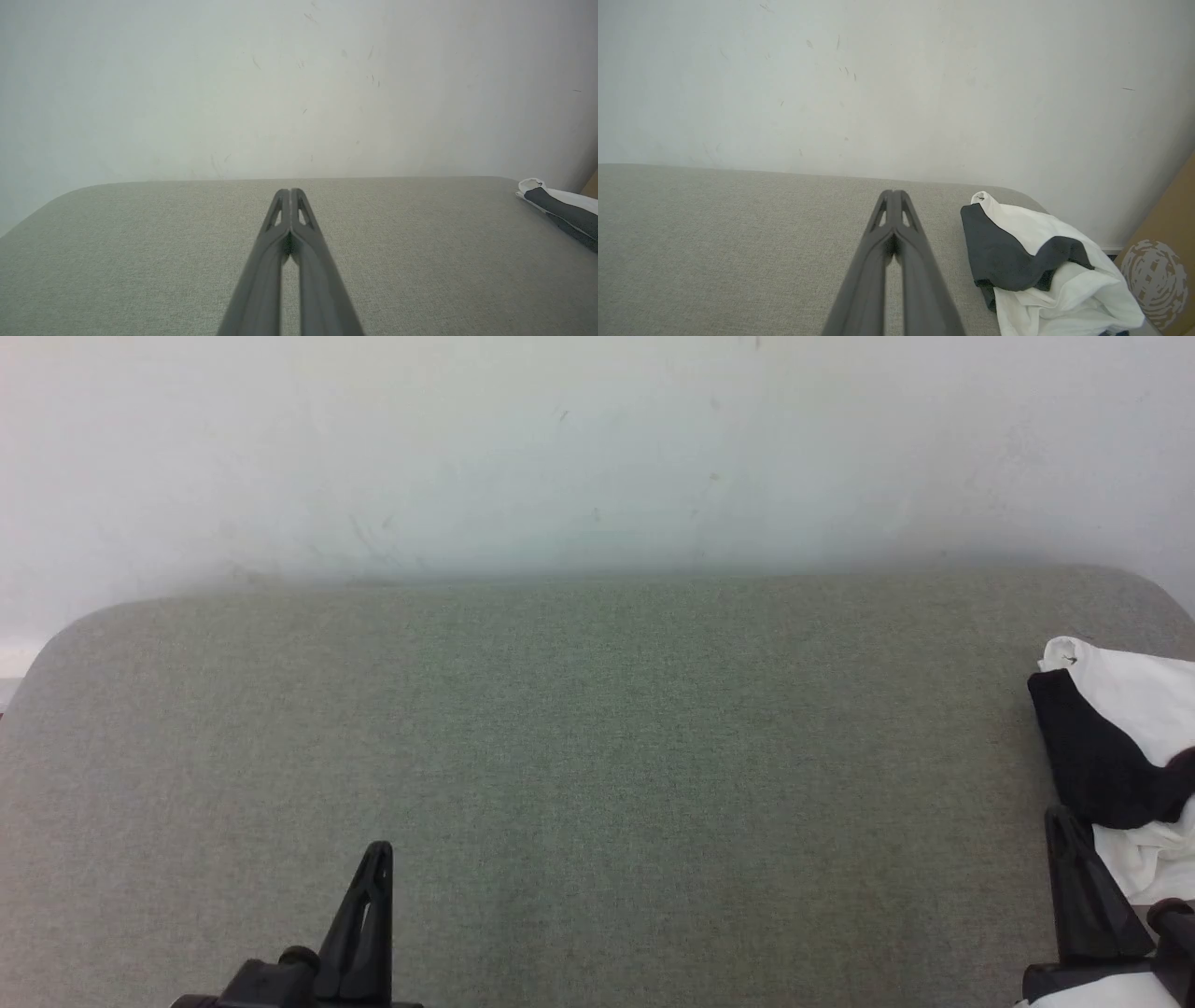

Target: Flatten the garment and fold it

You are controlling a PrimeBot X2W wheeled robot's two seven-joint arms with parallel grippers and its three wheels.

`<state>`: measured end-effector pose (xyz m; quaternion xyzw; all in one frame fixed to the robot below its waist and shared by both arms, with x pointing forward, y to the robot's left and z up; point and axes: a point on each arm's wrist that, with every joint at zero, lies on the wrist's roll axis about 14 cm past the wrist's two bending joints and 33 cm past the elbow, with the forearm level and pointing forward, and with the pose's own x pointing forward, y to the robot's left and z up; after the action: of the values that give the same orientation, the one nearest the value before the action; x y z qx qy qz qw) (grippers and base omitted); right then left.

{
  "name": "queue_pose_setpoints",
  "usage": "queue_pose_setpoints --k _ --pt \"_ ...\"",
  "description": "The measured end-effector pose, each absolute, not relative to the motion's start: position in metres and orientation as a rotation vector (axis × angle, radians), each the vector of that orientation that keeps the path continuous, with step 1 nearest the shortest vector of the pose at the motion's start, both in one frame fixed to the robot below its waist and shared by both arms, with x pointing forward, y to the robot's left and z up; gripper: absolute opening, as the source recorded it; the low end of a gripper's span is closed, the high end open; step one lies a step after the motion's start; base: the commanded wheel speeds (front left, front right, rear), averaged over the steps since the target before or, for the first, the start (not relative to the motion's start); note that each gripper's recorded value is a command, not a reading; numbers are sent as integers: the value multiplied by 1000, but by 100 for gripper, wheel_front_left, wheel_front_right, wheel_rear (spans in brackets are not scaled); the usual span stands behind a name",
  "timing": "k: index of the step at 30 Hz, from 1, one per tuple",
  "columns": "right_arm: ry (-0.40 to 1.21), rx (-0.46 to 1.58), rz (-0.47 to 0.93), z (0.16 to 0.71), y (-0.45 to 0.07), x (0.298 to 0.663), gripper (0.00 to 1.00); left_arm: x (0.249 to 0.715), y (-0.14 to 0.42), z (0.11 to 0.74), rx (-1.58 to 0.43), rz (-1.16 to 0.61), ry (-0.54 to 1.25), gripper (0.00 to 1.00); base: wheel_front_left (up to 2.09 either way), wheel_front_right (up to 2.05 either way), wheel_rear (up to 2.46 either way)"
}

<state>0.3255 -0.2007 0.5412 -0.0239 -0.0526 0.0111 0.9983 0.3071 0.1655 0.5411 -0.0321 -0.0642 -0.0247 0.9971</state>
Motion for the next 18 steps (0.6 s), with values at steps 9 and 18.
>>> queue_pose_setpoints --k 9,18 --pt "-95 -43 31 539 -197 329 0 312 167 540 -58 -48 -121 0 0 0 0" --pt "-91 -40 37 539 -195 333 0 318 168 542 -41 -43 -126 0 0 0 0"
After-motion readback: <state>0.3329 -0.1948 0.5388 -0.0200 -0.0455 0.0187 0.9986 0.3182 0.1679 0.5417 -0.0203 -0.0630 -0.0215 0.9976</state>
